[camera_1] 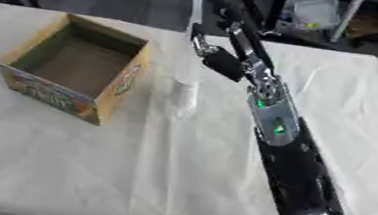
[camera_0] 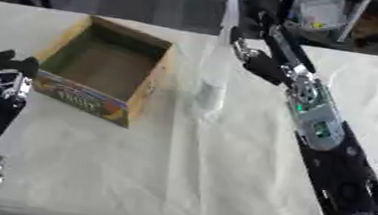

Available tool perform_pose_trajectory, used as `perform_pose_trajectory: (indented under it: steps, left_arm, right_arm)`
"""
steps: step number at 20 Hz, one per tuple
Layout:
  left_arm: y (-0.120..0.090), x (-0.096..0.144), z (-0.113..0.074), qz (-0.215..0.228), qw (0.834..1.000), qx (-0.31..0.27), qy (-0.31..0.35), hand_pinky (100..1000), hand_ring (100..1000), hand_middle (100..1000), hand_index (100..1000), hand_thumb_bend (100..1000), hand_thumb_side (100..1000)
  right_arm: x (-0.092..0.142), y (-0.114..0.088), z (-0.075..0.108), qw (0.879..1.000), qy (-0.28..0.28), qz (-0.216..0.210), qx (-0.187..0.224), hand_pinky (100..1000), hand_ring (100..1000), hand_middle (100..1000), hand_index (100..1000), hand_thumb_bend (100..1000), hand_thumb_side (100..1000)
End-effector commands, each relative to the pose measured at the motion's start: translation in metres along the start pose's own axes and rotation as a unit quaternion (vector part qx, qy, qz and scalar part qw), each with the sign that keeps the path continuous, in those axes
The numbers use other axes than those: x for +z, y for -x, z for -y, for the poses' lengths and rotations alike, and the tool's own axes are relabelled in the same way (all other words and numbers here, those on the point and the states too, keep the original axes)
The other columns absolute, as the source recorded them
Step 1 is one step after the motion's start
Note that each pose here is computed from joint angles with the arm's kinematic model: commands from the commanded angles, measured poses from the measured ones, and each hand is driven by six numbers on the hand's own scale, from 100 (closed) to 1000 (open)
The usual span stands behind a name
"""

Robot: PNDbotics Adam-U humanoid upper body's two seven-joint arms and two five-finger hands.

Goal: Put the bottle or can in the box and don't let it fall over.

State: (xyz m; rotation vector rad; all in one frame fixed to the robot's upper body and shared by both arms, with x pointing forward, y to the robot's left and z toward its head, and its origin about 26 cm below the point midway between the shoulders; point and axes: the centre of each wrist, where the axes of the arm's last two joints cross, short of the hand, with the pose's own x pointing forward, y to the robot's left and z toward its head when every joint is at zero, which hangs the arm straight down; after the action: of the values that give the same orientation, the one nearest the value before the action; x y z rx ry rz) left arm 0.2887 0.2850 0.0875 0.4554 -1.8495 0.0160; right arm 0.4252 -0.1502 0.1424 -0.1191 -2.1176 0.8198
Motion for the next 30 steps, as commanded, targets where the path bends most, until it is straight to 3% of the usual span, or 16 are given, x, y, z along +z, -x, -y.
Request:
perform_pose_trajectory:
  steps: [1,30]
  left_arm:
    - [-0.004,-0.003,-0.003,0.008,1.0,-0.004,-0.004,639,638,650,801,564,591]
    - [-0.005,-0.003,-0.003,0.01,1.0,-0.004,-0.003,642,637,647,801,570,590]
  right_arm:
    - [-0.004,-0.007,0.011,1.0,0.01,0.009,0.021,949,1000,1000,1000,100,587]
    - [0.003,-0.001,0.0,0.999,-0.001,-0.018,0.028,933,1000,1000,1000,100,626]
